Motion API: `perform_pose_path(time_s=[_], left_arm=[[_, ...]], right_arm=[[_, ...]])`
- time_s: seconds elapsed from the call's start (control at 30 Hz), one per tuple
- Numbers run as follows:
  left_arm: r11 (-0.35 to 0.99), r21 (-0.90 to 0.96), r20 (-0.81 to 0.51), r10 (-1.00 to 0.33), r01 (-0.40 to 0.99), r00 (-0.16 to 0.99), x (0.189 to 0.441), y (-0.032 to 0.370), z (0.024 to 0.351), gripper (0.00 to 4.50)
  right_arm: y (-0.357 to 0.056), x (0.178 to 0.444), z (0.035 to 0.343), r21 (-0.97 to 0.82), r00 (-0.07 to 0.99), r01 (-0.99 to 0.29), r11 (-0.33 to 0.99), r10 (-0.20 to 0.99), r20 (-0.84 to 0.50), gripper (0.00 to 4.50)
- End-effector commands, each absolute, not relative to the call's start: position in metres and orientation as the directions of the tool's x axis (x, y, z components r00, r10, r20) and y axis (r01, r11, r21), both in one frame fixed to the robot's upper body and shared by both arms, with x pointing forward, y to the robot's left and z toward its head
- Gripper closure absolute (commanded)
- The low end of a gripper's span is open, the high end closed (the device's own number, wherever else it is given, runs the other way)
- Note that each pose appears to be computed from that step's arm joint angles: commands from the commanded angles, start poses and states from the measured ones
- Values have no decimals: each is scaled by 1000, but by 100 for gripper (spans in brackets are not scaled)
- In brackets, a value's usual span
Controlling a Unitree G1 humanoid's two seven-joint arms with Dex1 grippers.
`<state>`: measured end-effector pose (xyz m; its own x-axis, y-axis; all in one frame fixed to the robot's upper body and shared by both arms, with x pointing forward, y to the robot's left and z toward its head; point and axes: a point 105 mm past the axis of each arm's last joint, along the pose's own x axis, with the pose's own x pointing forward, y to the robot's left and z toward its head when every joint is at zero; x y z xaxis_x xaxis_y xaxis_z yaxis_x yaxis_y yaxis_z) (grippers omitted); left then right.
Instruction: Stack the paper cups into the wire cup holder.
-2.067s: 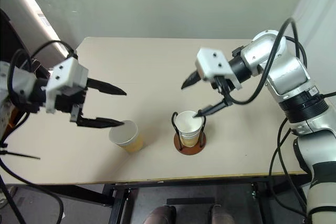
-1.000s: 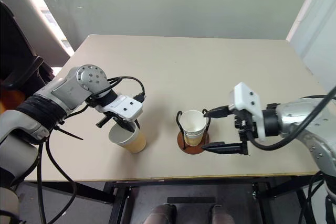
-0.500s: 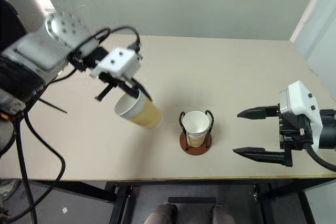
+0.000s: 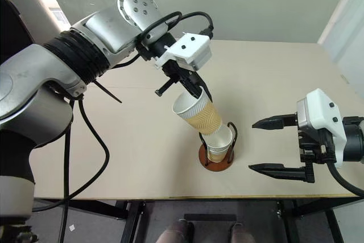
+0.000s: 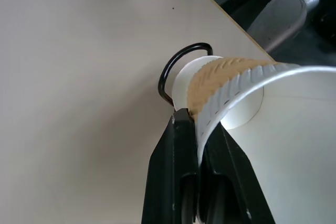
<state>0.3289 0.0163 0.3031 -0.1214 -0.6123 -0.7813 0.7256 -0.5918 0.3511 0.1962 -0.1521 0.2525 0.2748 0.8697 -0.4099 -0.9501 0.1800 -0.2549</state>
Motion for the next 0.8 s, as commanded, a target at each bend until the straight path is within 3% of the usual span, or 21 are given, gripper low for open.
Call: perform_pose_path(time_s=[0.03,0.27,0.8], left_arm=[[-625,358,-787,-601,694,-135,326,6,308,444],[-653,356,-793,-590,669,-154,327,-14,298,444],[-758,326,-880,-462,565,-112,328,-19,274,444]], right_arm=[[-149,187,260,-294,279,-942,162,864,-418,0],[-149,187,262,-312,303,-934,175,851,-428,0],[-148,182,264,-341,352,-916,211,829,-434,0]])
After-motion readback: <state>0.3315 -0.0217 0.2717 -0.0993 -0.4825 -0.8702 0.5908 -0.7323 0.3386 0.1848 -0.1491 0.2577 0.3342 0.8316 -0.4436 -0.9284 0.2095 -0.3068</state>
